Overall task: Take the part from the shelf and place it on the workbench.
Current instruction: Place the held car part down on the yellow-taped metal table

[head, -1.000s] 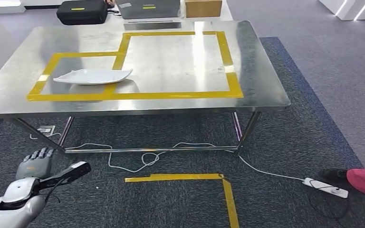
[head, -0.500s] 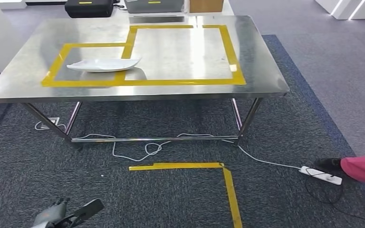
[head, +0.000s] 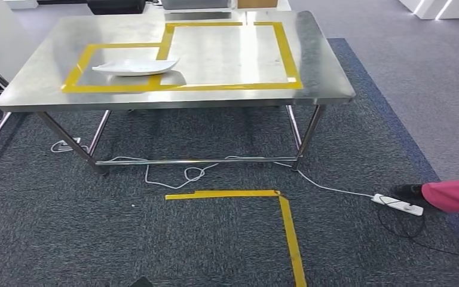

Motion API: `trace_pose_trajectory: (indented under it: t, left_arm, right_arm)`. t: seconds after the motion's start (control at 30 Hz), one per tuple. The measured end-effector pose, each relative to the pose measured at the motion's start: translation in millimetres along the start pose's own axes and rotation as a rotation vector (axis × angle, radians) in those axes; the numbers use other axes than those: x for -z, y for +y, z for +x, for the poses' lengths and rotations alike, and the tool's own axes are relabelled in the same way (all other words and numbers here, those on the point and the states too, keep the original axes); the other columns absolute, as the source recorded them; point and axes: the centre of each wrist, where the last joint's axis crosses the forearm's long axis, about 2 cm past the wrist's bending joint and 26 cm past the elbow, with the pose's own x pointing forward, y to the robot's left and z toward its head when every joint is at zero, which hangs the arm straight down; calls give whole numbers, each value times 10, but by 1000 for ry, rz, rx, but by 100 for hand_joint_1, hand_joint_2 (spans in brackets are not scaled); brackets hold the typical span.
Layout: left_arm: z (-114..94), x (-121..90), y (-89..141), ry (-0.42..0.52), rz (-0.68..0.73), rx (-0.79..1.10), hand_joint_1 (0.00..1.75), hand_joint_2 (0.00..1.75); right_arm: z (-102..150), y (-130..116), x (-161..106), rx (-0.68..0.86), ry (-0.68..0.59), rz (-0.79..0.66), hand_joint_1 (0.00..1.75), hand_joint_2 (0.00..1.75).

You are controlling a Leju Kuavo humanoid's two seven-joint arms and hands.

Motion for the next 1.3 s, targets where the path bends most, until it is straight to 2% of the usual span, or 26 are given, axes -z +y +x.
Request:
trace_pose_trajectory:
  t: [0.37, 0.87, 1.3]
  left_arm:
    - [52, -119, -148, 19, -31, -97, 0, 0]
    - [-18, -193, -210, 57, -55, -129, 0, 0]
    - [-5, -217, -203, 54, -54, -136, 0, 0]
  right_arm:
    - [8, 2, -3, 5, -11, -11, 0, 0]
    - [13, -9, 14, 9, -27, -32, 0, 0]
    - [19, -9, 36, 3, -42, -41, 0, 0]
